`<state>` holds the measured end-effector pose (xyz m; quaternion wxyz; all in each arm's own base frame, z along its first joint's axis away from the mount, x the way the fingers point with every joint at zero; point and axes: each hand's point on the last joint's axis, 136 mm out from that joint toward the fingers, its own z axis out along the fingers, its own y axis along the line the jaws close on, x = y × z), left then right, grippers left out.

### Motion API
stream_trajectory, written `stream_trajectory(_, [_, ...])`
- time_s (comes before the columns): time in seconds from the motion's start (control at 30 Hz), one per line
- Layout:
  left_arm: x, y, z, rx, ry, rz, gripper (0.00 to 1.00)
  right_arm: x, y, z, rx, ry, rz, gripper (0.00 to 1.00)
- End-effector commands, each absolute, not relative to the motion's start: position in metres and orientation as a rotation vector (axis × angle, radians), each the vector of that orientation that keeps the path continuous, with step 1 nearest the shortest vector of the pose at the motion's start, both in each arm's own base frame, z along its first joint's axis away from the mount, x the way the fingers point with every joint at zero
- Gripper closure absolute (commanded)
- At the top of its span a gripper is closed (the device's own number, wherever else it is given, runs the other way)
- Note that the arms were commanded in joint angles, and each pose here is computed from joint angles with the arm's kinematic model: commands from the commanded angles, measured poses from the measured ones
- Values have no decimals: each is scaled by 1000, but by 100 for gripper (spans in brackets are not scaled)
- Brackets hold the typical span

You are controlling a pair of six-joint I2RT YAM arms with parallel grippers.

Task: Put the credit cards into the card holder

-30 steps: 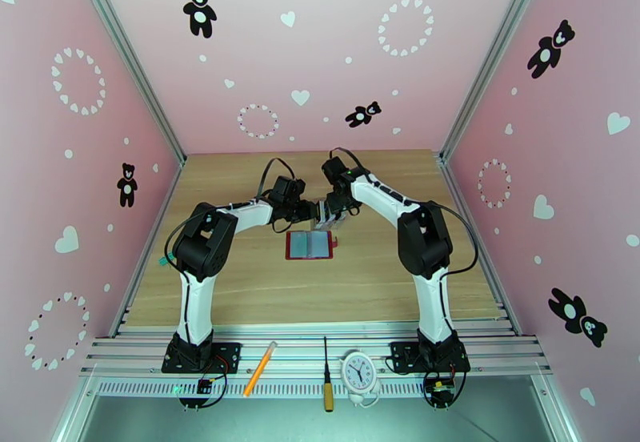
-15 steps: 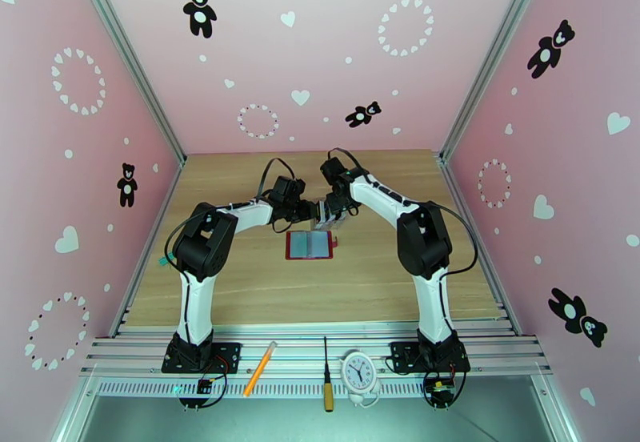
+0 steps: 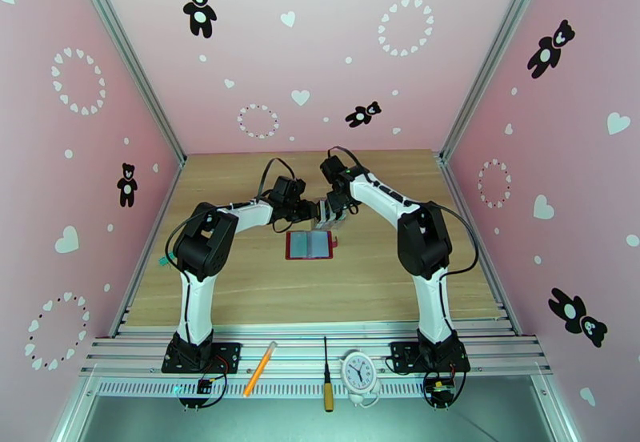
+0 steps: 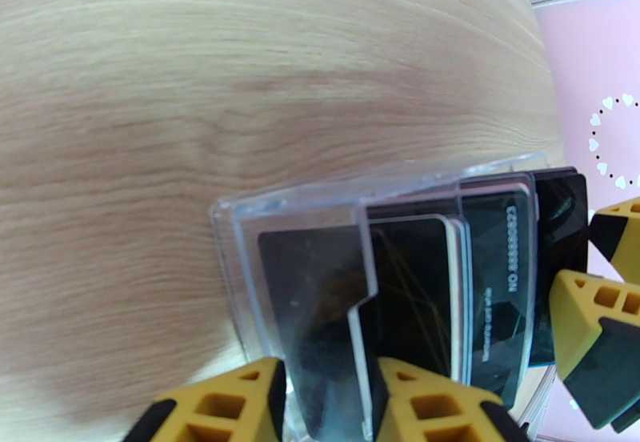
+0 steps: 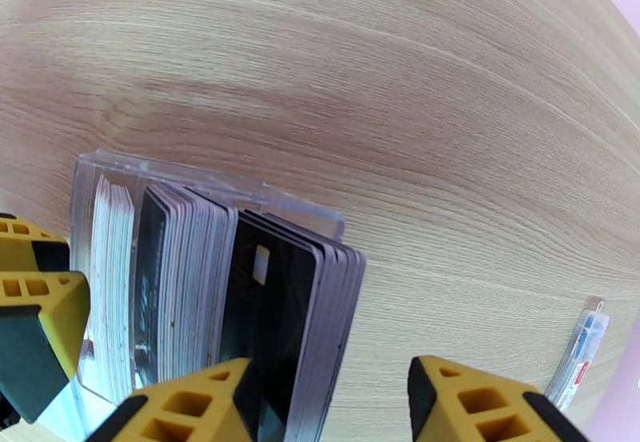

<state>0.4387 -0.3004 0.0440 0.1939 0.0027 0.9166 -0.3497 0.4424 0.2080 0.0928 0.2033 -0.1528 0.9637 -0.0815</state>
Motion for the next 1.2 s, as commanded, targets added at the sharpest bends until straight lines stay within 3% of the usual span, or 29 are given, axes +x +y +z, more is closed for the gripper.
stream_trajectory(0.0, [431, -290, 16, -41, 2650, -942, 65, 442, 198, 110, -420, 2674, -284, 48])
stream_trajectory(0.37, [431, -290, 15, -42, 2653, -936, 65, 440, 200, 115, -418, 2673, -255, 62])
stream_trajectory(0.83, [431, -290, 15, -42, 2654, -938, 65, 438, 202, 128, -421, 2651, -247, 73])
stream_trajectory(1.17, [431, -290, 15, -42, 2654, -936, 65, 437, 206, 128, -430, 2655, -224, 90])
